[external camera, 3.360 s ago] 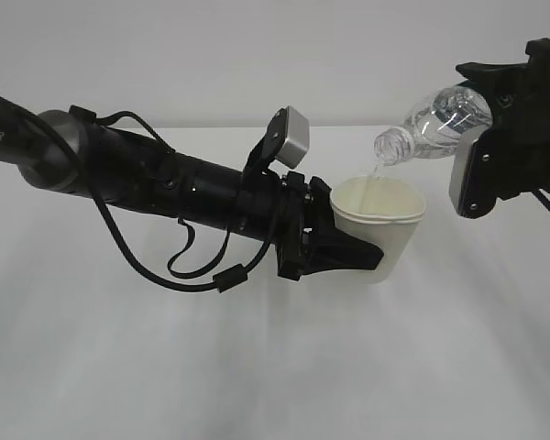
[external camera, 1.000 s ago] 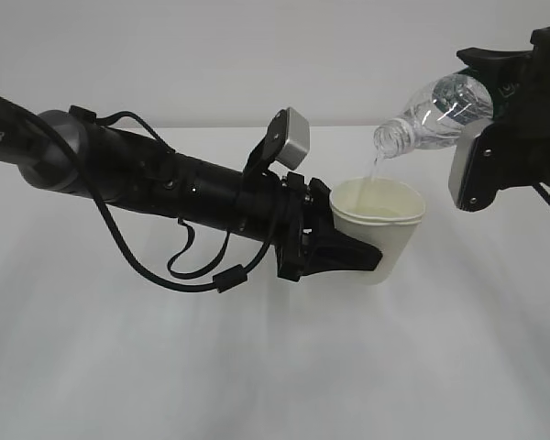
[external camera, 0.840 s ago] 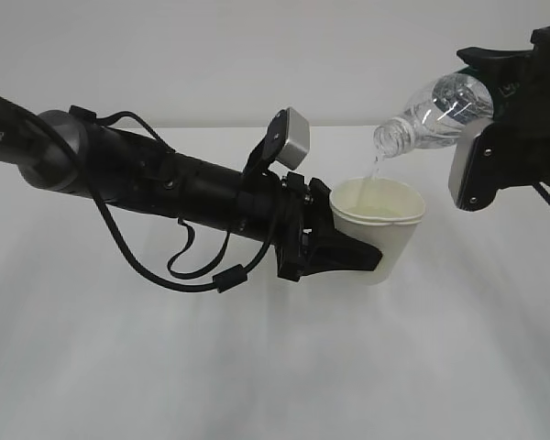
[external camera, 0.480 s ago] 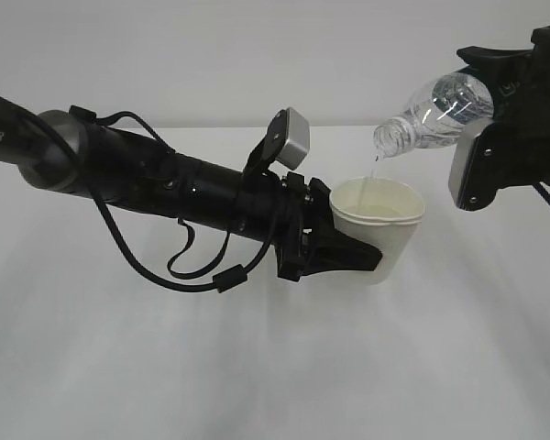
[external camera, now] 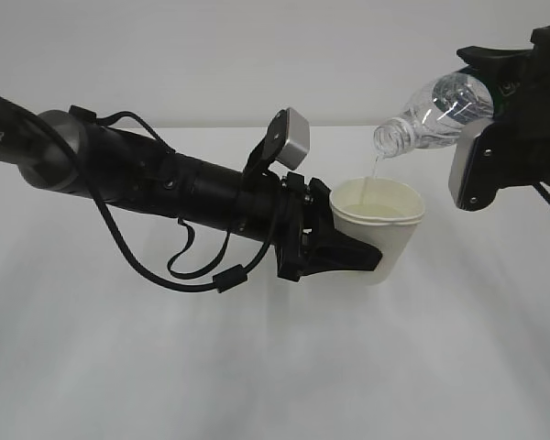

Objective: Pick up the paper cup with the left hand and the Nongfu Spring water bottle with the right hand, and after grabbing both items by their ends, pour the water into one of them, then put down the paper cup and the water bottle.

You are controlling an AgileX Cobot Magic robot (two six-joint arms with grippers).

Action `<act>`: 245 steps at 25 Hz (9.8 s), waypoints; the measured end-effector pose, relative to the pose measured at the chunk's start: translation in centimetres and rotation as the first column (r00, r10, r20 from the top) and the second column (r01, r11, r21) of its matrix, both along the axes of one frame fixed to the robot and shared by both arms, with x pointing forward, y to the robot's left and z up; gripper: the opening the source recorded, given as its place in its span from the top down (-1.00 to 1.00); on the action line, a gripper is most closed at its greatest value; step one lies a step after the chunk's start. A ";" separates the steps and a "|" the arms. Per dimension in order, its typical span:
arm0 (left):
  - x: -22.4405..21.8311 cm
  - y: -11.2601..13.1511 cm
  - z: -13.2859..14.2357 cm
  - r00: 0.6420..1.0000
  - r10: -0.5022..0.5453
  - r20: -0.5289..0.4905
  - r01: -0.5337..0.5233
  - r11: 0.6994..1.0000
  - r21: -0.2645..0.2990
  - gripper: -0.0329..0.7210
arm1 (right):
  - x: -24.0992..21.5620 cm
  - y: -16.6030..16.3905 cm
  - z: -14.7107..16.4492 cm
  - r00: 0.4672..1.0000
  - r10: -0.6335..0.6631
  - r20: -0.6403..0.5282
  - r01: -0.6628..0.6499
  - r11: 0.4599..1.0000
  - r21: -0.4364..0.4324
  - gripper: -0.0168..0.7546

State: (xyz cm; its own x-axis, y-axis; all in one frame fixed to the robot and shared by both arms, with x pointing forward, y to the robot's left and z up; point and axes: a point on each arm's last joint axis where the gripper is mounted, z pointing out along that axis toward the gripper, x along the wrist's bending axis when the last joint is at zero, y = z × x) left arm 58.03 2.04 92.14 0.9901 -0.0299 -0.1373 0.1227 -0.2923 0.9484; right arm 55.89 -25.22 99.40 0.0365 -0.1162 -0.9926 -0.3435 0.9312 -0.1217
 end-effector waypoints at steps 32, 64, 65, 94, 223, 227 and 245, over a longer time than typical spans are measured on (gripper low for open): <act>0.0 0.0 0.0 1.000 -0.001 0.002 0.001 1.000 0.004 -0.23 | 0.0 0.0 0.1 1.000 0.002 0.012 -0.002 1.000 -0.006 -0.27; 0.0 0.0 -0.1 1.000 -0.004 0.003 0.004 1.000 0.006 -0.23 | 0.0 0.0 0.1 1.000 0.003 0.017 -0.003 1.000 -0.009 -0.27; 0.0 0.0 -0.1 1.000 -0.004 0.003 0.004 1.000 0.006 -0.23 | 0.0 0.0 0.1 1.000 0.003 0.017 -0.003 1.000 -0.009 -0.27; 0.5 -0.1 0.2 0.998 0.067 -0.018 -0.067 0.997 -0.024 -0.23 | 0.0 -0.2 0.6 1.000 -0.021 -0.012 0.023 0.978 0.206 -0.27; 12.4 22.6 -3.2 0.509 0.860 0.038 -0.853 0.509 -0.116 -0.22 | 0.3 -2.0 -0.8 0.953 -0.122 -0.277 0.283 0.683 0.674 -0.27; 12.0 22.8 -3.8 0.481 0.877 0.018 -0.863 0.477 -0.165 -0.20 | 0.3 -2.0 -0.8 0.953 -0.122 -0.277 0.283 0.683 0.674 -0.27; 6.6 25.8 -8.3 0.157 0.987 0.011 -0.976 0.157 -0.152 -0.19 | 0.0 -2.0 -1.1 0.948 -0.114 -0.296 0.295 0.661 0.690 -0.27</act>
